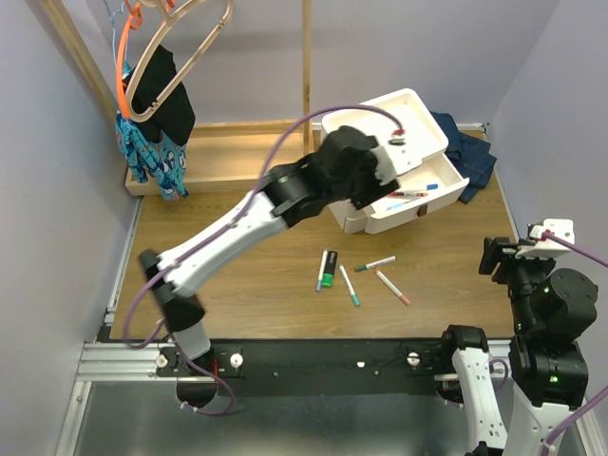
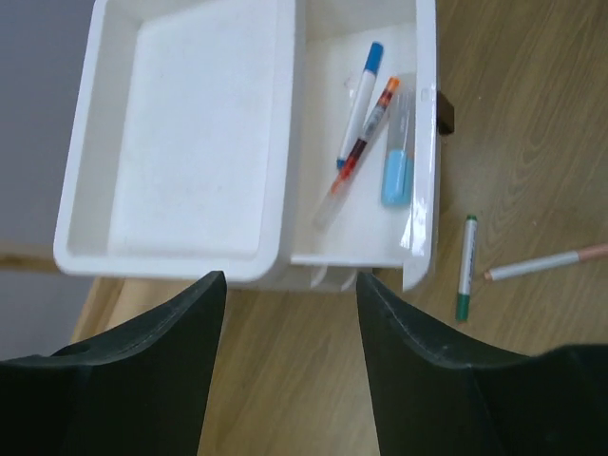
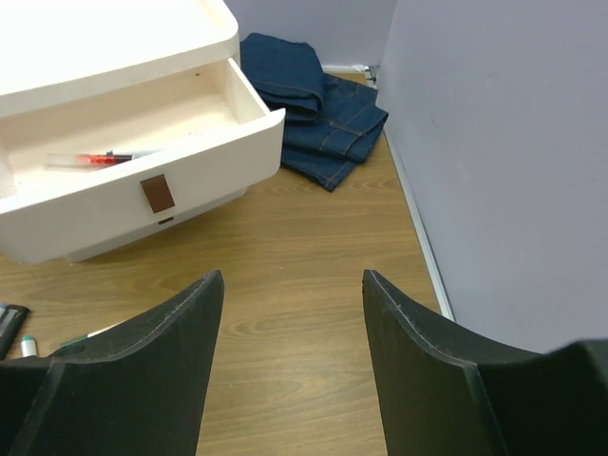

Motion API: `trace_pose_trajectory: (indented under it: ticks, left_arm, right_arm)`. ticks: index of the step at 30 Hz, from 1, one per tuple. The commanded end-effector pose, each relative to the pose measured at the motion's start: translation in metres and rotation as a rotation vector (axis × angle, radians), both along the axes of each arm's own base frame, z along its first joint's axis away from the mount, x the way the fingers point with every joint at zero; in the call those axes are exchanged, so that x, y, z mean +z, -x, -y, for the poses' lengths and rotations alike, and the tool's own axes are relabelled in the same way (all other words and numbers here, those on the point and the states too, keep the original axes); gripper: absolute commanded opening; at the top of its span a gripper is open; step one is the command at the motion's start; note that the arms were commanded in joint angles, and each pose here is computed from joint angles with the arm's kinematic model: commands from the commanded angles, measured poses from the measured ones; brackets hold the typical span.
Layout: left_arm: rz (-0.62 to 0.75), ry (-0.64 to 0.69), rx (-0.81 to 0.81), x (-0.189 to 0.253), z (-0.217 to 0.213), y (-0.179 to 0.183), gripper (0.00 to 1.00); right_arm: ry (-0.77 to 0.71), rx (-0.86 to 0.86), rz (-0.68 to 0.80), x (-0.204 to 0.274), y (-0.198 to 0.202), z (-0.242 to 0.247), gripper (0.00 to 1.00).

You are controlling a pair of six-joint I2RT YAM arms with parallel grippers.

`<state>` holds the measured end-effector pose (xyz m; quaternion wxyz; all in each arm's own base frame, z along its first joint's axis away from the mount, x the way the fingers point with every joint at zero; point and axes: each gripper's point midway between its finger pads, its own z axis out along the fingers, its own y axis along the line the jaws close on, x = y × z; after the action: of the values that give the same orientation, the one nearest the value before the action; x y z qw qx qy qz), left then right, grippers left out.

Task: Sort the stationery into containers
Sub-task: Pick up the pen from the center of the board.

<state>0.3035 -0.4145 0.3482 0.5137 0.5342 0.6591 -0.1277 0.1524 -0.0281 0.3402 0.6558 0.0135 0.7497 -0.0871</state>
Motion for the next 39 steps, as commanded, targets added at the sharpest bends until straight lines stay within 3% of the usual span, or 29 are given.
trace_pose_trajectory:
  ticks: [1, 7, 12, 17, 27, 39]
  left_arm:
    - [-0.115, 0.030, 0.293, -0.023, -0.080, 0.020, 0.70]
    - [-0.452, -0.150, 0.453, -0.137, -0.149, 0.051, 0.70]
    - [-0.700, -0.143, 0.581, -0.205, -0.156, 0.058, 0.66]
    - [-0.808, -0.127, 0.660, -0.249, -0.149, 0.053, 0.64]
    - [-0.956, -0.031, 0.639, -0.271, -0.110, 0.042, 0.64]
    - [-1.007, -0.089, 0.673, -0.303, -0.112, 0.047, 0.62]
  right_arm:
    - [-0.004, -0.005, -0.024, -0.007, -0.007, 0.002, 0.68]
    - [0.014, 0.030, -0.040, -0.007, -0.014, -0.002, 0.68]
    - [0.002, 0.021, -0.052, -0.004, -0.018, 0.000, 0.68]
    - [0.018, 0.016, -0.069, -0.002, -0.018, 0.002, 0.68]
    - [0.041, -0.027, -0.098, -0.005, -0.018, 0.011, 0.68]
    - [0.048, -0.053, -0.101, -0.005, -0.017, 0.016, 0.68]
